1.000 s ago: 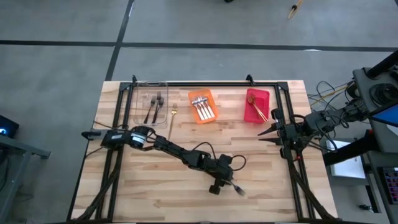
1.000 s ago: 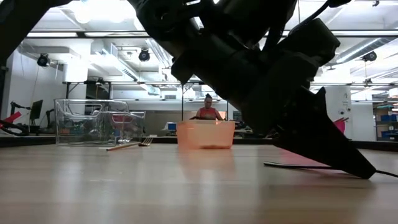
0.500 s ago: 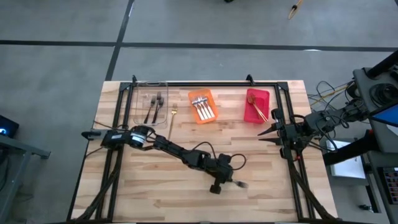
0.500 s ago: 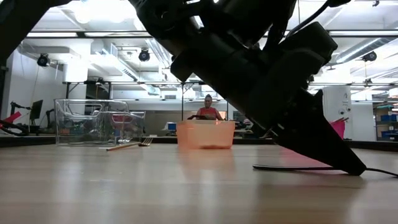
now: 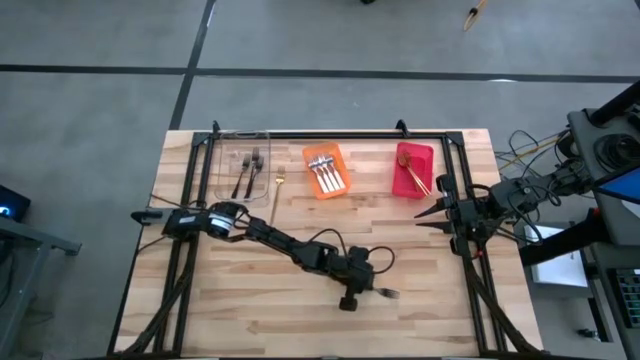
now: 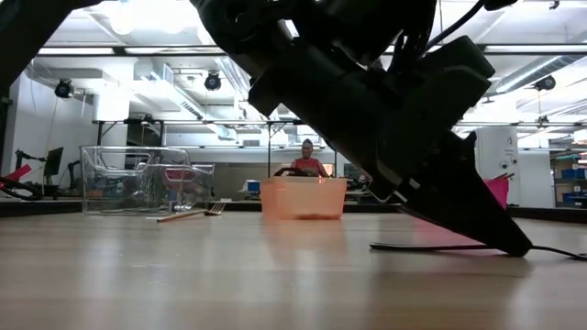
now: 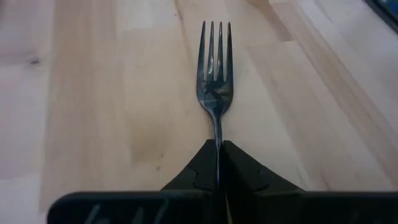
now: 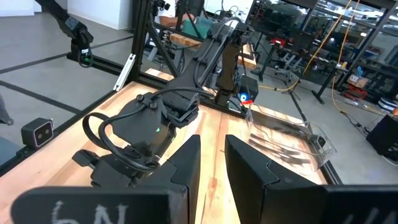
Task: Sort silverware by color (type)
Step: Put the black fork into the transparent bin
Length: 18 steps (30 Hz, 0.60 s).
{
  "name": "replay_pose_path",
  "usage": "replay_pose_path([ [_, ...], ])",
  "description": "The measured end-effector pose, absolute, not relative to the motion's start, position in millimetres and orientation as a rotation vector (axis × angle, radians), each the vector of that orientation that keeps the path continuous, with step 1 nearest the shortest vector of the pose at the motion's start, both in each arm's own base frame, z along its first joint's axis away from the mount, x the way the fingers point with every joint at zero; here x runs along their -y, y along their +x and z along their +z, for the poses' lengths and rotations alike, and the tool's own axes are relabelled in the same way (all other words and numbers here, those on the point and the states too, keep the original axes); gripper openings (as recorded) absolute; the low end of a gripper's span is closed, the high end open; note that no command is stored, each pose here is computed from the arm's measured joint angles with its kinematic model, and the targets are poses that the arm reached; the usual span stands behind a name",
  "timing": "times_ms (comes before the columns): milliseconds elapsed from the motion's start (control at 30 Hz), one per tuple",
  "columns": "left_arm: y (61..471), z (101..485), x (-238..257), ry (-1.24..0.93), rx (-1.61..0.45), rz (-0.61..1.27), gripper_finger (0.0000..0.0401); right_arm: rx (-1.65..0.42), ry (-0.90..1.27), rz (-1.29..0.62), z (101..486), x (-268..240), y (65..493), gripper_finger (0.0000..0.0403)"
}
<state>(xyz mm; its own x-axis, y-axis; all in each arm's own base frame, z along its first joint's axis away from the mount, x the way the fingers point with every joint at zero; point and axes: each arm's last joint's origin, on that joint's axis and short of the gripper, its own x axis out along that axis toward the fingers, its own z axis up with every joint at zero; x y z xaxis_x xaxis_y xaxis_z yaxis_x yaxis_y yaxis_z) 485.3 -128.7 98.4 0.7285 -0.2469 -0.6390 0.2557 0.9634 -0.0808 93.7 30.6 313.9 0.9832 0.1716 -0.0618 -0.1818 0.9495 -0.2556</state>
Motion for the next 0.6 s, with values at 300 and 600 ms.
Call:
replay_pose_path([
  [300,480,123,129,0.027,-0.696,-0.188,0.0000,-0.040,-0.264,0.180,314,-31,94,0.0066],
  [600,477,139,129,0.007,-0.697,-0.146,0.0000,-0.040,-0.264,0.179,314,-31,94,0.0066],
])
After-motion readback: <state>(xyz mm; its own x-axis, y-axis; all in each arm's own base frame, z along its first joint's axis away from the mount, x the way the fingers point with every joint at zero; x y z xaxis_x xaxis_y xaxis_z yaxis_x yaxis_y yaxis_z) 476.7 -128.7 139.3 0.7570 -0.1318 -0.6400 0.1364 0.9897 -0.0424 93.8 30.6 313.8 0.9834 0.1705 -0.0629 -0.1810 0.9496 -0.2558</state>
